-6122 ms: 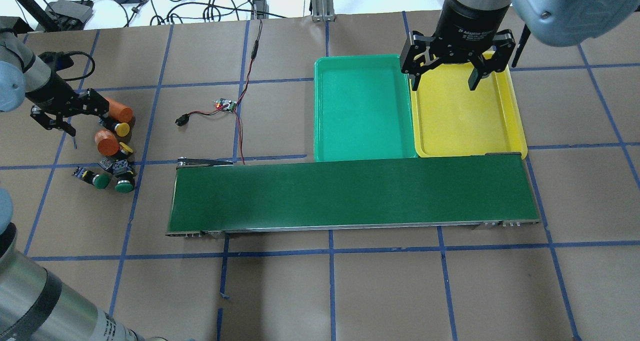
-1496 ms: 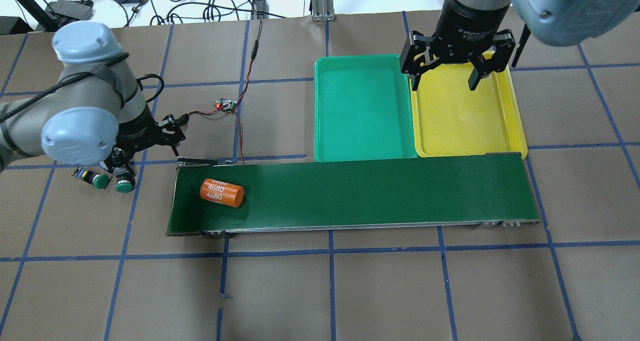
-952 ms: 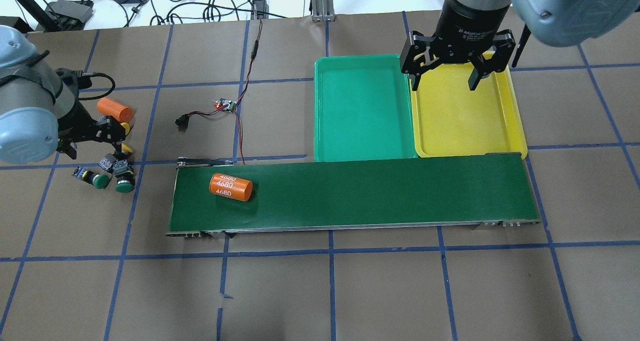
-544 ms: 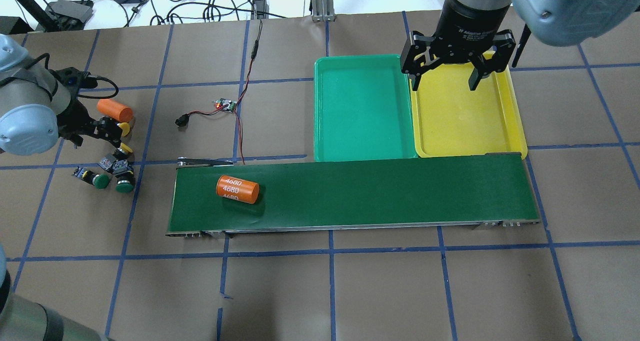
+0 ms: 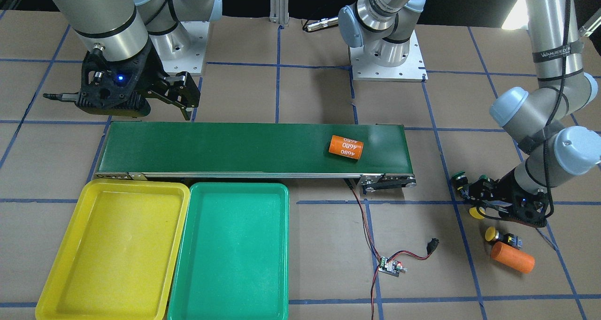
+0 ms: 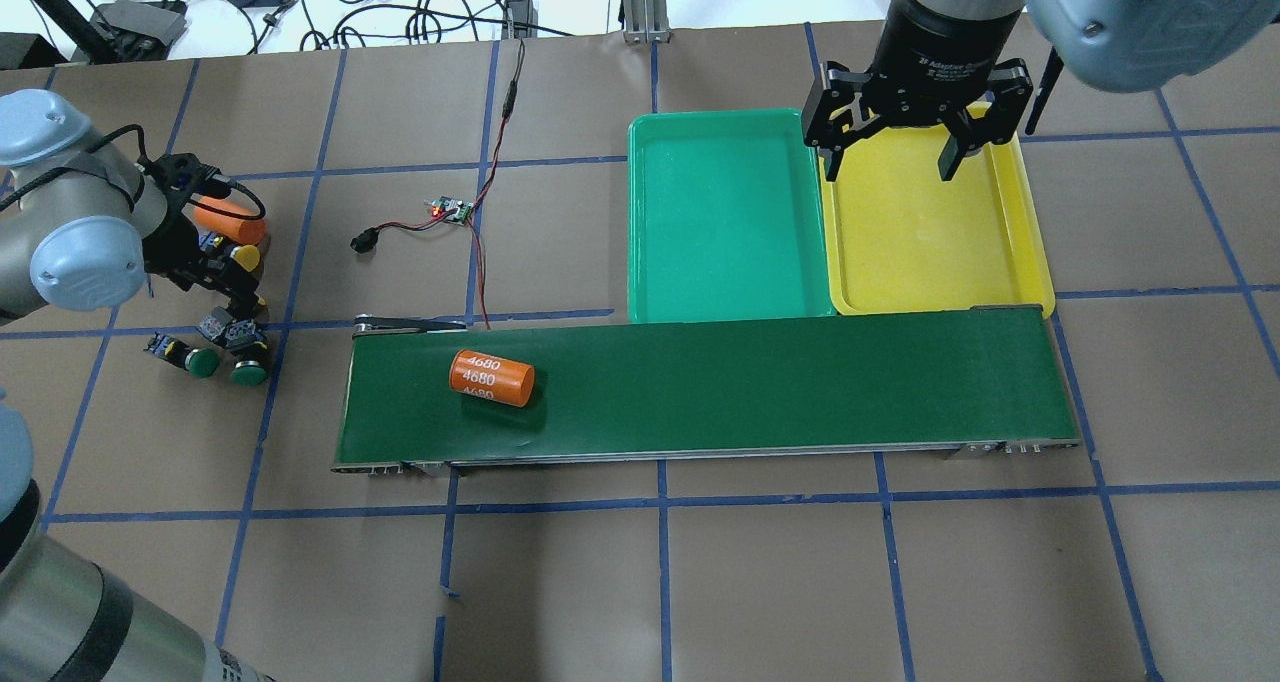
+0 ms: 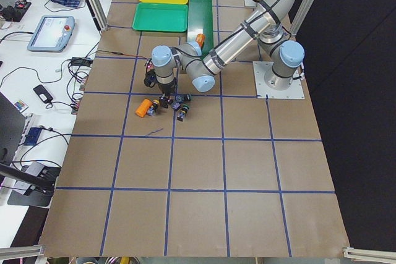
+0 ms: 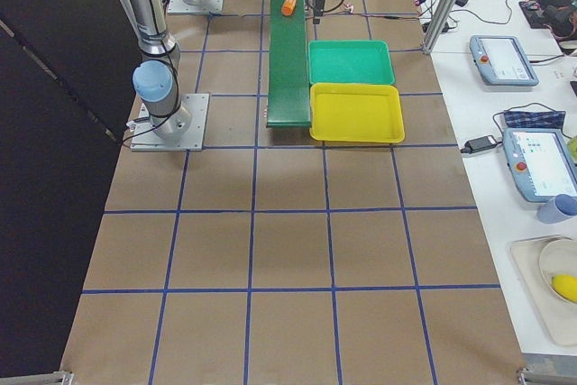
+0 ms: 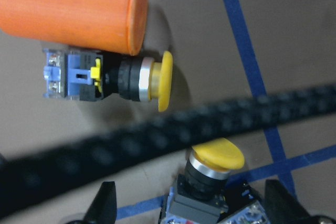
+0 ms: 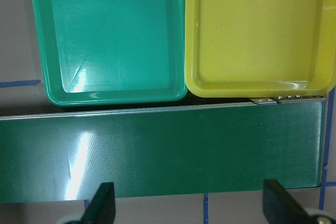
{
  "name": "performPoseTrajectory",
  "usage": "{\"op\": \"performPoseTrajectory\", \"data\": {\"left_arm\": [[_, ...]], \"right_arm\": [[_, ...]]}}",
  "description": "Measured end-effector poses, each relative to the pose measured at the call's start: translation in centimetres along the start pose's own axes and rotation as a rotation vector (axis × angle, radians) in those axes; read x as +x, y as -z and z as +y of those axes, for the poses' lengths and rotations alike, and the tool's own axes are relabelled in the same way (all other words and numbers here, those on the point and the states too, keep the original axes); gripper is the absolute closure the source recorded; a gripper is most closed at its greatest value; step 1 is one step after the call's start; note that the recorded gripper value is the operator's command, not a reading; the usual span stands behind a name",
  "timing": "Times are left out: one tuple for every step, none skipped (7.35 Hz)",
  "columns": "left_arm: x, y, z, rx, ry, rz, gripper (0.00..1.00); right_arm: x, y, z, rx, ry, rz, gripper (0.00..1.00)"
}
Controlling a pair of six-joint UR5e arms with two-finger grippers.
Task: Sort buttons by color to trays
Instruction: 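Return the left gripper to the pile and grasp a yellow button, then carry the yellow button with the left gripper and set it on the belt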
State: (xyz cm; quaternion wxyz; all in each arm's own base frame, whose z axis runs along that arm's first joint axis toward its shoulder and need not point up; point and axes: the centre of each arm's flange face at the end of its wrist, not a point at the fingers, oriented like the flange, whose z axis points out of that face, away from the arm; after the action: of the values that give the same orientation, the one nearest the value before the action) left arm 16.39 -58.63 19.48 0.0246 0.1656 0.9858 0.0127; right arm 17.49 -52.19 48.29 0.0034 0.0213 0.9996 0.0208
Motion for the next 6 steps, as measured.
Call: {"op": "performPoseTrajectory", "data": {"left_arm": [[-0.1, -0.8, -0.2, -0.004, -0.004, 0.004, 0.05], [-0.1, -1.5, -0.2, -0.009, -0.002, 0.01, 0.07], [0.0, -2.0, -0.1, -0.015, 0.001, 0.017, 0.16], [0.1, -2.4, -0.1, -0.02, 0.002, 0.022, 0.49], [0.2, -2.7, 0.0, -0.024, 0.003, 0.026, 0.68], [0.1, -2.7, 0.0, -0.025, 0.003, 0.025, 0.83]], "right_arm": [[0.0, 0.0, 0.0, 0.0, 0.0, 0.0, 0.0], [0.0, 0.0, 0.0, 0.001, -0.001, 0.0, 0.0], [0.1, 0.0, 0.0, 0.001, -0.001, 0.0, 0.0], [0.1, 0.0, 0.0, 0.0, -0.001, 0.0, 0.0], [0.1, 0.0, 0.0, -0.001, -0.001, 0.0, 0.0], [0.1, 0.0, -0.1, -0.001, -0.001, 0.0, 0.0]]}}
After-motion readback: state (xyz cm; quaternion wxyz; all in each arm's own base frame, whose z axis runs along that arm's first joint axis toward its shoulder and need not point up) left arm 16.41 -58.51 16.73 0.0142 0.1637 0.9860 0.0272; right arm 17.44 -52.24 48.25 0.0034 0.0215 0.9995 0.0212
